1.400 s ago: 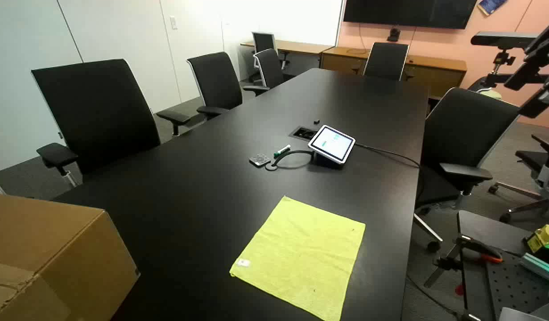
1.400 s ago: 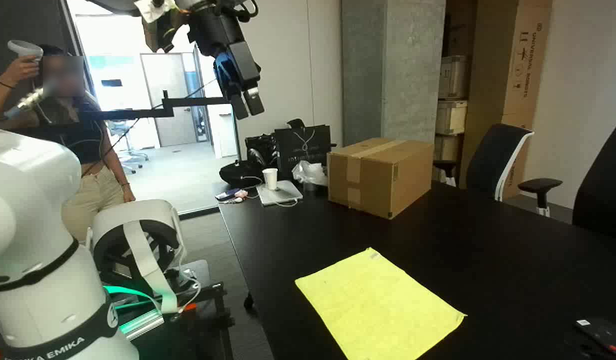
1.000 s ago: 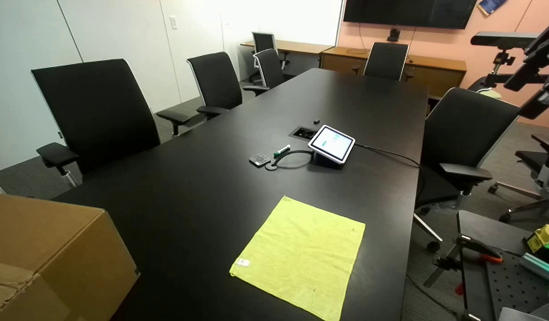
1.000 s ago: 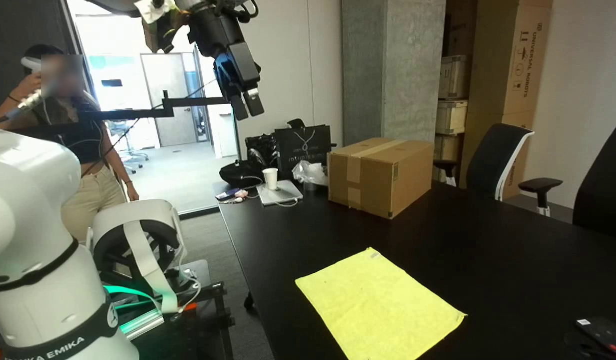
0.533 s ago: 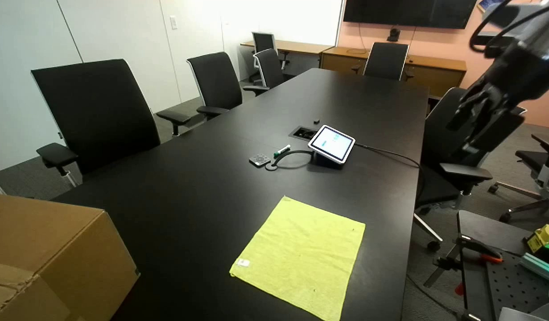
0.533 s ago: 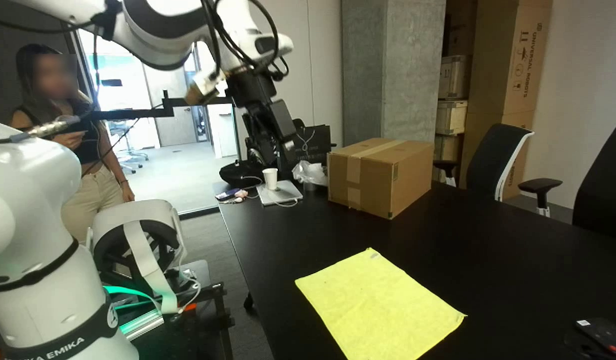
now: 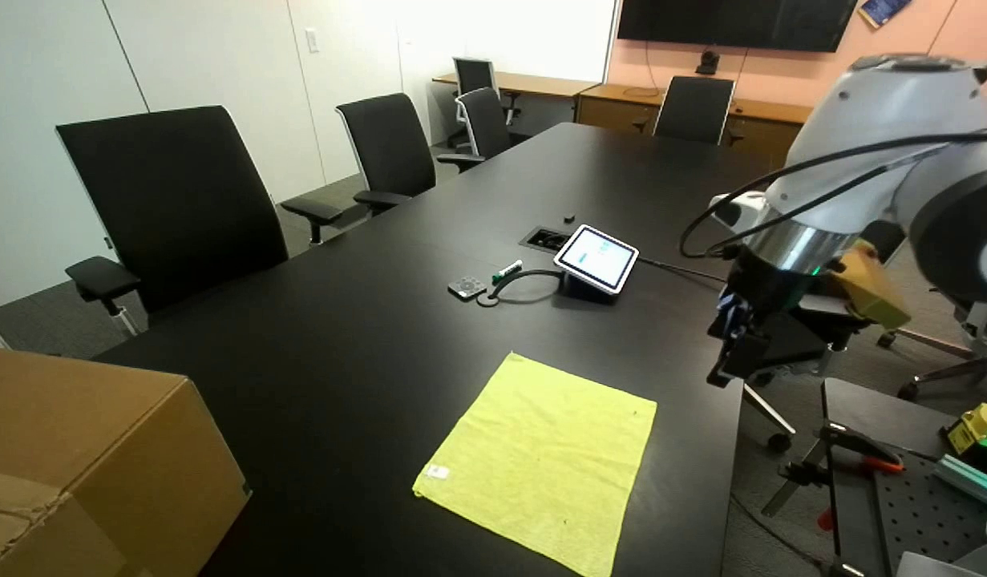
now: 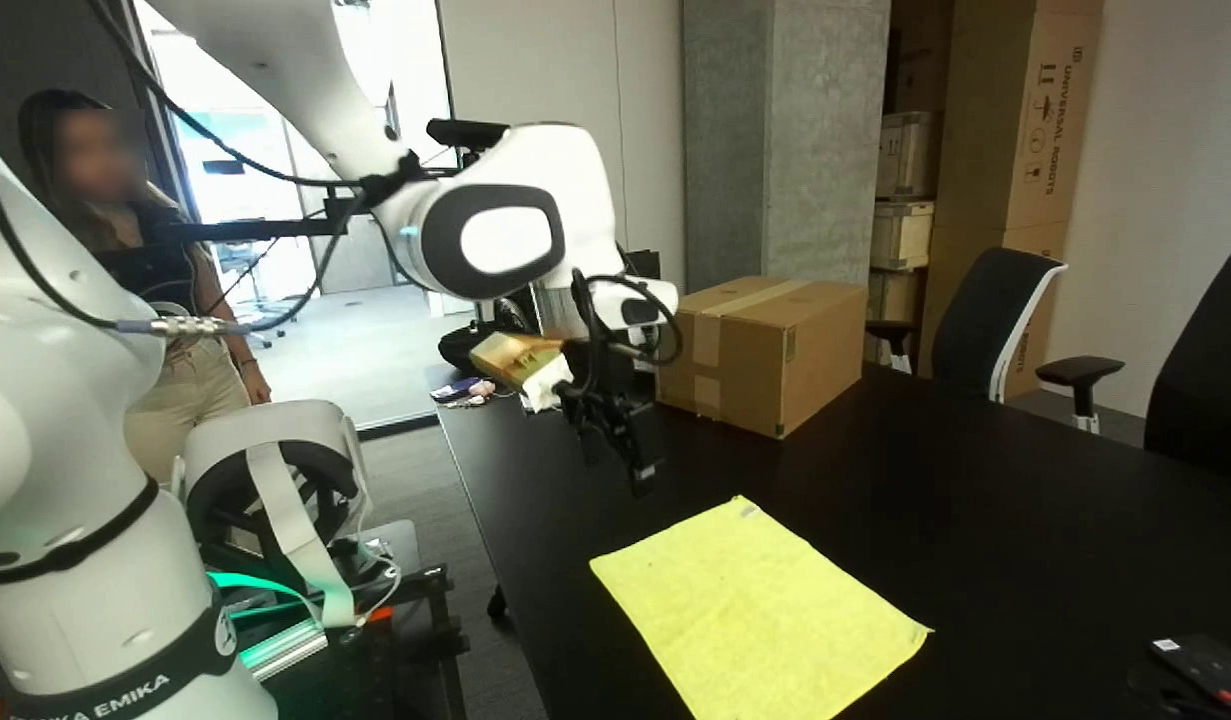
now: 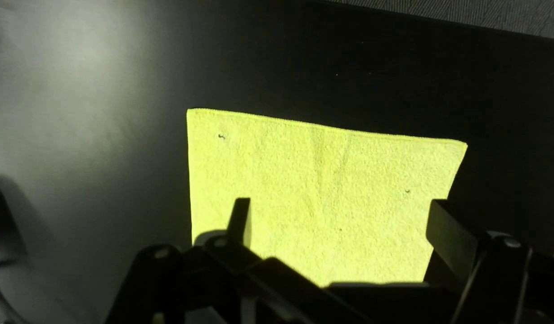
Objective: Fold the towel in half
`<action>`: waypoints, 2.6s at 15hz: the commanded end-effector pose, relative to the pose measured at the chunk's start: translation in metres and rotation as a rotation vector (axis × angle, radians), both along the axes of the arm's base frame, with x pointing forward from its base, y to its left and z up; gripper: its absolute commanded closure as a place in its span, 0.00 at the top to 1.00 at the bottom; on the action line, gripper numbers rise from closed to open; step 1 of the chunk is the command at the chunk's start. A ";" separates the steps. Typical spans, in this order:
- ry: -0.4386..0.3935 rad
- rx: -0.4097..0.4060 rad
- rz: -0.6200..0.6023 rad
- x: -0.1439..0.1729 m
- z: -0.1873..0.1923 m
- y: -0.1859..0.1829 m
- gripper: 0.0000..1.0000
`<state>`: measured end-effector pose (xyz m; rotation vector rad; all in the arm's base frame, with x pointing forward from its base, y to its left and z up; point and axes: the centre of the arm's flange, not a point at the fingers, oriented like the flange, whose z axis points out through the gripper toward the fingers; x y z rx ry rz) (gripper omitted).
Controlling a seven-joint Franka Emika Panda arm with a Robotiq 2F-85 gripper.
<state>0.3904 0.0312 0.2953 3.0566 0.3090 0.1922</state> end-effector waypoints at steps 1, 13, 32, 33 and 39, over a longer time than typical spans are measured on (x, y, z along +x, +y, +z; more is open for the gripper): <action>-0.012 0.029 -0.029 0.041 -0.072 -0.002 1.00; 0.060 -0.047 -0.243 0.065 -0.215 -0.014 1.00; -0.020 0.085 -0.283 0.094 -0.236 -0.101 1.00; -0.022 0.099 -0.254 0.096 -0.236 -0.106 1.00; 0.018 0.091 -0.193 0.103 -0.253 -0.126 1.00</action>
